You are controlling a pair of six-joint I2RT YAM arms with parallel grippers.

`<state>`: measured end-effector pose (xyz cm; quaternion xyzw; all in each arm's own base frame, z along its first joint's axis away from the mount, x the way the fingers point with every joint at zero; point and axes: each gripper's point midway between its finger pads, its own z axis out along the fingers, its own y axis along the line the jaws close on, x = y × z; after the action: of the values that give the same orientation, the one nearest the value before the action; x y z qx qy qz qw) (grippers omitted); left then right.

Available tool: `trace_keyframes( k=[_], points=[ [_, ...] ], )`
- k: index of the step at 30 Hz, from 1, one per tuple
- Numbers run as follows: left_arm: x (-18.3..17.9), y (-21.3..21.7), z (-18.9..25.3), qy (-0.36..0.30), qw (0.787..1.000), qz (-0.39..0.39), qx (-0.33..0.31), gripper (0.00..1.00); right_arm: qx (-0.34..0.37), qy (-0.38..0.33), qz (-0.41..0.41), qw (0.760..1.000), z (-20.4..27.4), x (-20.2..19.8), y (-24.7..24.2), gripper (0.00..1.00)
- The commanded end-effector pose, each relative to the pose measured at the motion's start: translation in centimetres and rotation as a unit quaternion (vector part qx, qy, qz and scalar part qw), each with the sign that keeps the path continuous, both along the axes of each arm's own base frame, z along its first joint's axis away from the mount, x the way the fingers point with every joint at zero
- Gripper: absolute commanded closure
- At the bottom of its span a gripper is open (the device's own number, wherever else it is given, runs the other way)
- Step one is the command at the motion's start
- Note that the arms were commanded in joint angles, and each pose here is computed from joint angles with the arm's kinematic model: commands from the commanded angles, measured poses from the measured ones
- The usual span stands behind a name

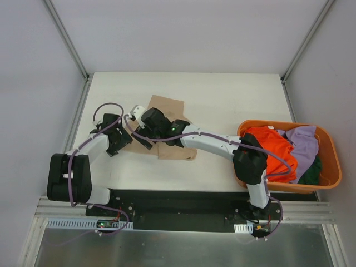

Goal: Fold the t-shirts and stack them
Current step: Flatten out the tshirt

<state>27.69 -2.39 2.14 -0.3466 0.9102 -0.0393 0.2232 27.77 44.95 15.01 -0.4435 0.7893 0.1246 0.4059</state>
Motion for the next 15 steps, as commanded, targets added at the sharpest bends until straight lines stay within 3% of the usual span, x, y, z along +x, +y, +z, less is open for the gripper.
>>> trace_keyframes(
  k=[1,3,4,7,15],
  points=[
    [-0.1,0.1,-1.3,0.021,1.000,-0.007,-0.001,0.30,-0.055,-0.047,0.077,0.994,-0.7,1.3,1.7,0.04],
    [-0.2,-0.1,-1.8,0.032,0.999,-0.012,-0.004,0.42,-0.070,-0.047,0.083,0.993,-1.8,2.0,1.9,0.01],
    [-0.2,-0.3,-2.0,0.035,0.999,-0.018,-0.009,0.52,-0.074,-0.042,0.080,0.993,-2.2,2.3,2.1,0.01],
    [-0.2,-0.8,-2.5,0.044,0.998,-0.028,-0.018,0.98,-0.085,-0.034,0.073,0.993,-3.2,3.3,1.9,0.01],
    [-0.5,-0.4,-2.7,0.035,0.999,-0.029,-0.007,1.00,-0.088,-0.010,0.016,0.996,-5.3,5.7,0.5,0.19]
  ],
)
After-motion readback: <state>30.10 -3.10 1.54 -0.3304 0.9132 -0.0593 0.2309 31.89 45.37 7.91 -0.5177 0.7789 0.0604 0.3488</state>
